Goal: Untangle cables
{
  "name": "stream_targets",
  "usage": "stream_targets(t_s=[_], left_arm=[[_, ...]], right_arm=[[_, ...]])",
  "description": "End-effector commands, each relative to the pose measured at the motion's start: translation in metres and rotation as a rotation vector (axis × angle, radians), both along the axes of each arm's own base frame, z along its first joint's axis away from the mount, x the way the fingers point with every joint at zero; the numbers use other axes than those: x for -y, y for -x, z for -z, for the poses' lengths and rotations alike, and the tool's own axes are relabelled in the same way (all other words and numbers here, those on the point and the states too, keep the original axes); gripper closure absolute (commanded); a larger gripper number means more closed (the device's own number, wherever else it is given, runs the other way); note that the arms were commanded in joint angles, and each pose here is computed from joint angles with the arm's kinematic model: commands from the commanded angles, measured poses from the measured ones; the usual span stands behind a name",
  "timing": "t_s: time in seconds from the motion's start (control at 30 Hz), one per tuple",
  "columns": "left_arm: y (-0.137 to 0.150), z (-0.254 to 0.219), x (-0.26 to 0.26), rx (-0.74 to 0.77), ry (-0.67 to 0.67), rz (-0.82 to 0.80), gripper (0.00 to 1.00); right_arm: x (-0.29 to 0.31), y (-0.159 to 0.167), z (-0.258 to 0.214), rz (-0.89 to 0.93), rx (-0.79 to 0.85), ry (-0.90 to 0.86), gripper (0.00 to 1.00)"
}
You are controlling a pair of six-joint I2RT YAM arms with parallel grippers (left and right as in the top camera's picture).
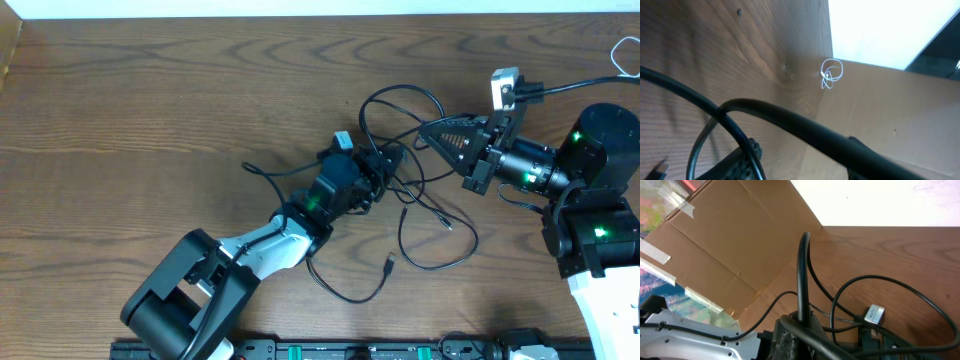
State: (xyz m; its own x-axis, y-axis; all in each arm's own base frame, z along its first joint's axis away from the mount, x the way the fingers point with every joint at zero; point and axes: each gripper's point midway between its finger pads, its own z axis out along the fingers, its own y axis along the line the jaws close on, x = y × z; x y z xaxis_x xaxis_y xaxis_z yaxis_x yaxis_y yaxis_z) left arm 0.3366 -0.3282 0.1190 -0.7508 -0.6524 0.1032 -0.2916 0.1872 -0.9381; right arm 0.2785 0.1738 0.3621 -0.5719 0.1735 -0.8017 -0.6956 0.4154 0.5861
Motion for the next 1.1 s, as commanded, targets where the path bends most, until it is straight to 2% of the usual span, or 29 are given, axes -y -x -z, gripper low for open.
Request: stream_targets(t_s=[0.0, 0.03, 0.07, 0.13, 0.27, 0.4, 0.43, 0.47, 0.57, 0.7, 0.9, 1.07], left_arm=[[-0.002, -0.001, 0.003, 0.014, -0.007, -0.03, 0.63], [-0.002, -0.001, 0.003, 0.019, -0.011, -0.028, 0.8], [-0.002, -0.001, 0.003, 0.027, -0.019, -0.024, 0.92], [-0.002, 0.001, 0.003, 0.065, -0.059, -0.005, 0.92], [0.001, 0.001, 0.005, 0.246, -0.205, 0.101, 0.92], [0.01, -0.001, 0.012, 0.339, -0.247, 0.219, 0.92], [0.013, -0.002, 0.014, 0.378, -0.264, 0.261, 0.93], [0.022, -0.005, 0.019, 0.486, -0.3, 0.37, 0.93], [0.038, -0.011, 0.024, 0.593, -0.299, 0.51, 0.93], [0.042, -0.007, 0.015, 0.607, -0.323, 0.571, 0.93], [0.037, 0.016, -0.035, 0.5, -0.492, 0.594, 0.92], [0.031, -0.02, -0.066, 0.541, -0.524, 0.529, 0.93]], right_arm=[[-0.005, 0.011, -0.01, -0.043, 0.002, -0.024, 0.99], [-0.005, 0.012, -0.01, -0.047, 0.001, -0.025, 0.99], [-0.005, 0.012, -0.01, -0.047, 0.001, -0.025, 0.99], [-0.005, 0.012, -0.01, -0.046, 0.001, -0.025, 0.99], [-0.004, 0.009, -0.01, -0.031, 0.002, -0.022, 0.99], [0.0, 0.002, -0.007, 0.015, 0.0, -0.009, 0.99], [0.003, -0.002, -0.004, 0.045, 0.002, 0.005, 0.99], [0.008, -0.01, 0.001, 0.1, -0.008, 0.023, 0.99], [0.016, -0.02, 0.009, 0.183, -0.039, 0.049, 0.99], [0.028, -0.031, 0.02, 0.278, -0.073, 0.081, 0.99], [0.072, -0.053, 0.051, 0.561, -0.169, 0.193, 0.99], [0.129, -0.06, 0.08, 0.869, -0.245, 0.348, 0.99]])
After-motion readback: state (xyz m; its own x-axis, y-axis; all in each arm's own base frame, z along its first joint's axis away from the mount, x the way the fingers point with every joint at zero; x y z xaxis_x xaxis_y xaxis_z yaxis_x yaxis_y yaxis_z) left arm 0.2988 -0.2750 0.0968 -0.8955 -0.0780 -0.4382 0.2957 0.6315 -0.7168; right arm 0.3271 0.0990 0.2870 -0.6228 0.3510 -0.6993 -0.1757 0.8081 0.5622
